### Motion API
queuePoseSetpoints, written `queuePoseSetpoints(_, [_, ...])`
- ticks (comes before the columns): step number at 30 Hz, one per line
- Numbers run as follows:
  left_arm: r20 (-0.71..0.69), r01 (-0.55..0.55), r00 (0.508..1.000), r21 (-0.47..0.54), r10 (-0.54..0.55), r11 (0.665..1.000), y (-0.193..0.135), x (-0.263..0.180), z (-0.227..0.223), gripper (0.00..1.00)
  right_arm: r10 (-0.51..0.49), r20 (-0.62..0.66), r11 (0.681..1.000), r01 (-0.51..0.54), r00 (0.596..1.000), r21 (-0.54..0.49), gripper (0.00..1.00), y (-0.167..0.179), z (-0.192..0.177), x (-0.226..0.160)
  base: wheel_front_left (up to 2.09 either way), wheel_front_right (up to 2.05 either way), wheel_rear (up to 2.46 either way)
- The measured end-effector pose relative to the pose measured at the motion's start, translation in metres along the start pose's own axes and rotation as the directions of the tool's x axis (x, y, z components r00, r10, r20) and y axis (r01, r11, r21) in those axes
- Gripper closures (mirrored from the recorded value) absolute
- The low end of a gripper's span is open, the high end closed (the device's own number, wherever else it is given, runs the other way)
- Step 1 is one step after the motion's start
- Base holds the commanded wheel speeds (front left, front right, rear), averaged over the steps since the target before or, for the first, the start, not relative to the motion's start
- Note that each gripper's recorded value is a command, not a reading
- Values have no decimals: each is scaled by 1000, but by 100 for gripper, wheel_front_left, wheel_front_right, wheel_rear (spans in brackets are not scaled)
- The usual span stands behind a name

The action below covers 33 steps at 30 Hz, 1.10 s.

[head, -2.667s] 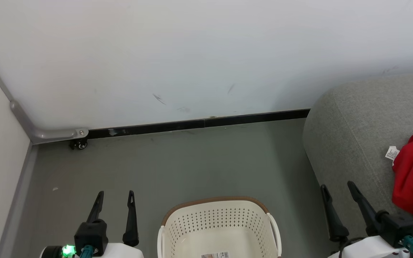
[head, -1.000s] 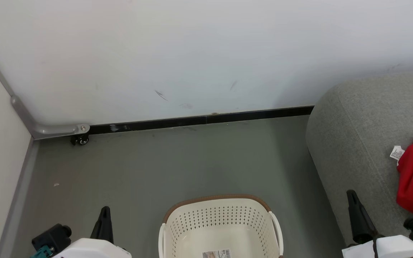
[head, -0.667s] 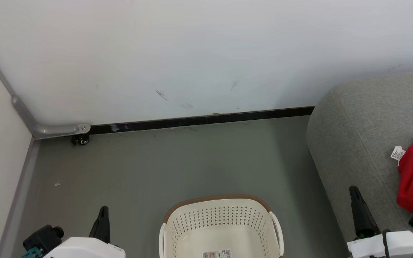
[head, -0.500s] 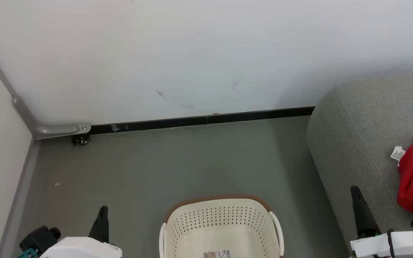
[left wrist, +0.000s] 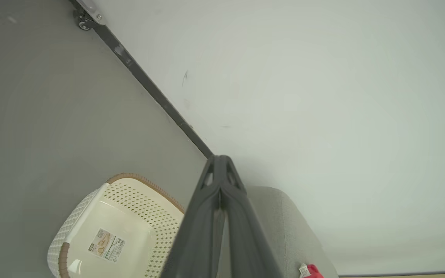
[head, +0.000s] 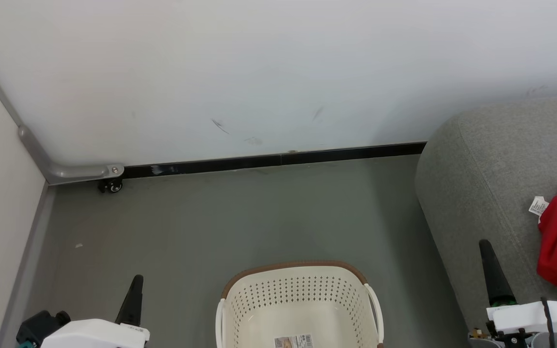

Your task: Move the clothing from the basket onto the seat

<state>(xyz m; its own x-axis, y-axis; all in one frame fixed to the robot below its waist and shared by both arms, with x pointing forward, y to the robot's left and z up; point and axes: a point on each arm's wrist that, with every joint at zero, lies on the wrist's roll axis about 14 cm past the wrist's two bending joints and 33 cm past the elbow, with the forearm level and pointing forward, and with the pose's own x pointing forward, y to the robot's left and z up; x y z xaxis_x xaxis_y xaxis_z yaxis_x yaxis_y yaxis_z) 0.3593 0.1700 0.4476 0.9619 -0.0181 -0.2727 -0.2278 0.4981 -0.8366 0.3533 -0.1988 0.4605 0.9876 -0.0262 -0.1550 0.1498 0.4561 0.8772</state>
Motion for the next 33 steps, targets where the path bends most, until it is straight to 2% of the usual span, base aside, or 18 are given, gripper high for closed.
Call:
queuePoseSetpoints(10, [2, 29, 1000, -139, -29, 990, -2, 1, 5, 100, 14, 5, 991, -14, 1000, 129, 100, 5, 3, 5, 0, 0, 0])
queuePoseSetpoints(18, [20, 75, 997, -255, -72, 964, -8, 3, 14, 100, 29, 14, 970, -32, 999, 242, 100, 9, 7, 10, 0, 0, 0])
queuePoseSetpoints(28, [46, 122, 992, -401, -114, 908, -13, 3, 21, 100, 46, 31, 923, -54, 998, 380, 100, 14, 12, 15, 0, 0, 0])
queuePoseSetpoints(32, [67, 152, 988, -452, -137, 879, -16, 4, 27, 100, 54, 33, 899, -63, 998, 433, 100, 16, 14, 16, 0, 0, 0])
queuePoseSetpoints(33, [78, 167, 986, -481, -148, 860, -18, 4, 31, 100, 57, 33, 887, -66, 998, 456, 100, 16, 14, 17, 0, 0, 0])
